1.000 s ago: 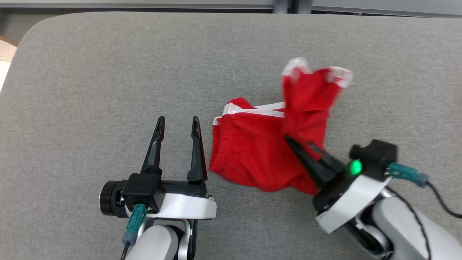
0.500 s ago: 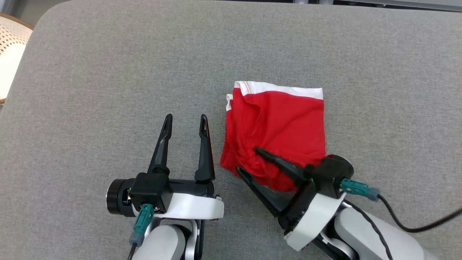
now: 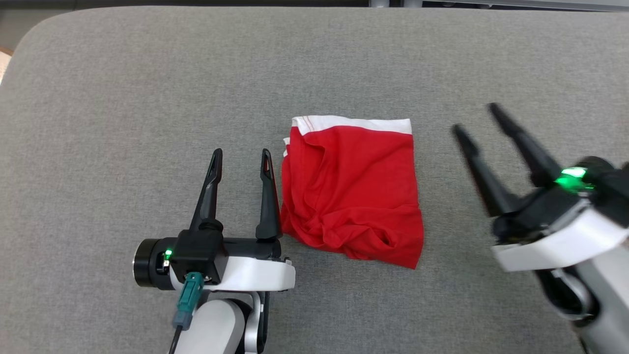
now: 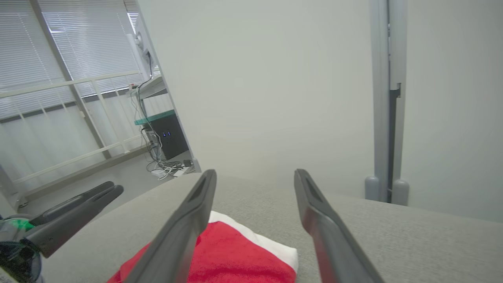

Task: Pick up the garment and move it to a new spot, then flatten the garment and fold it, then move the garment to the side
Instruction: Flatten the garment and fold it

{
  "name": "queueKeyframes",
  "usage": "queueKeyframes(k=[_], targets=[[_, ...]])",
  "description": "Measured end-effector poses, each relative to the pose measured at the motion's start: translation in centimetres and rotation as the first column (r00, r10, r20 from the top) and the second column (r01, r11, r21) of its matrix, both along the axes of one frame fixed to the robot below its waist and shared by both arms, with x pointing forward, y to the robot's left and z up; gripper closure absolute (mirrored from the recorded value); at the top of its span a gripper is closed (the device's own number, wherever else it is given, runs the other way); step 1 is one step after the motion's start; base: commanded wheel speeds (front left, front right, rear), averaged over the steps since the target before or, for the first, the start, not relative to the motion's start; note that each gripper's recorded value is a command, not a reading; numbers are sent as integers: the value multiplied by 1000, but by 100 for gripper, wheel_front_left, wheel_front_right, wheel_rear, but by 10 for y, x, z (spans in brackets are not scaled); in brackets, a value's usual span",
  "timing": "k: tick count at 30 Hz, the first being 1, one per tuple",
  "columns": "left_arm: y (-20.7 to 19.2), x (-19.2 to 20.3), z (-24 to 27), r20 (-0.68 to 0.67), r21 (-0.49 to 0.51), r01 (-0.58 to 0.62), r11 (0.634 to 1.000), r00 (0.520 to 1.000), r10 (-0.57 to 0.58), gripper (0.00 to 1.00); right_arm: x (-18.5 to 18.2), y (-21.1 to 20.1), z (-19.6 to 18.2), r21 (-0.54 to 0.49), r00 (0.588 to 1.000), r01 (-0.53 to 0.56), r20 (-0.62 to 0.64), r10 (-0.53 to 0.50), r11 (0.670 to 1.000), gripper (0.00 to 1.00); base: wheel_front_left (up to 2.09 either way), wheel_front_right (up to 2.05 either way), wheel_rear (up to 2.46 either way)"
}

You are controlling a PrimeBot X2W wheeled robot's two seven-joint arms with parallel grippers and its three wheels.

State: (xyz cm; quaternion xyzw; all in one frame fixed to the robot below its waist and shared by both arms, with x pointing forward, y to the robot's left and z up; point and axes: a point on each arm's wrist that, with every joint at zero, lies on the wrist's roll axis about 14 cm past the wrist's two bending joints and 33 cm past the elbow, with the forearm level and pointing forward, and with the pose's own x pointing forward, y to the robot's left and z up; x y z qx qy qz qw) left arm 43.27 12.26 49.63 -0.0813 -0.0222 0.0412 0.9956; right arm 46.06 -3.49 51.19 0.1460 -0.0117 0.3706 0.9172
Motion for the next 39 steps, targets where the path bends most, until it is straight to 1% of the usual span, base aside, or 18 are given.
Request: queueKeyframes(k=[2, 5, 9, 13, 18, 24, 36, 37, 38, 39], targets=[[-2, 1, 0, 2, 1, 6, 1000, 1000, -6, 0, 7, -30, -2, -19, 996, 89, 1, -89, 996, 0, 0, 0, 0], [-3, 3, 1, 7, 5, 10, 1000, 1000, -10, 0, 10, -71, -6, -45, 978, 208, -3, -208, 977, 0, 0, 0, 0], [-5, 3, 0, 9, 16, 25, 1000, 1000, -25, 0, 7, -123, -11, -91, 936, 350, -3, -352, 932, 0, 0, 0, 0], [-7, 1, -3, 1, 23, 35, 999, 999, -35, 0, -9, -158, -21, -140, 896, 437, -16, -443, 888, 0, 0, 0, 0], [-8, -3, -6, -9, 29, 45, 999, 999, -45, 0, -23, -175, -25, -166, 870, 482, -22, -492, 860, 0, 0, 0, 0], [-6, -3, -5, -6, 38, 42, 998, 999, -41, 0, -29, -178, -28, -167, 862, 494, -32, -505, 854, 0, 0, 0, 0], [-6, -4, -7, -12, 36, 42, 998, 999, -41, 0, -27, -180, -31, -186, 857, 502, -20, -514, 844, 0, 0, 0, 0], [-6, -3, -7, -11, 36, 43, 998, 999, -43, 0, -25, -178, -31, -185, 858, 502, -18, -513, 845, 20, 0, 0, 0], [-6, -3, -7, -11, 36, 43, 998, 999, -43, 0, -25, -178, -31, -185, 858, 502, -18, -513, 845, 58, 0, 0, 0], [-7, -2, -7, -9, 36, 44, 998, 999, -44, 0, -22, -175, -30, -179, 860, 500, -15, -510, 848, 83, 0, 0, 0]])
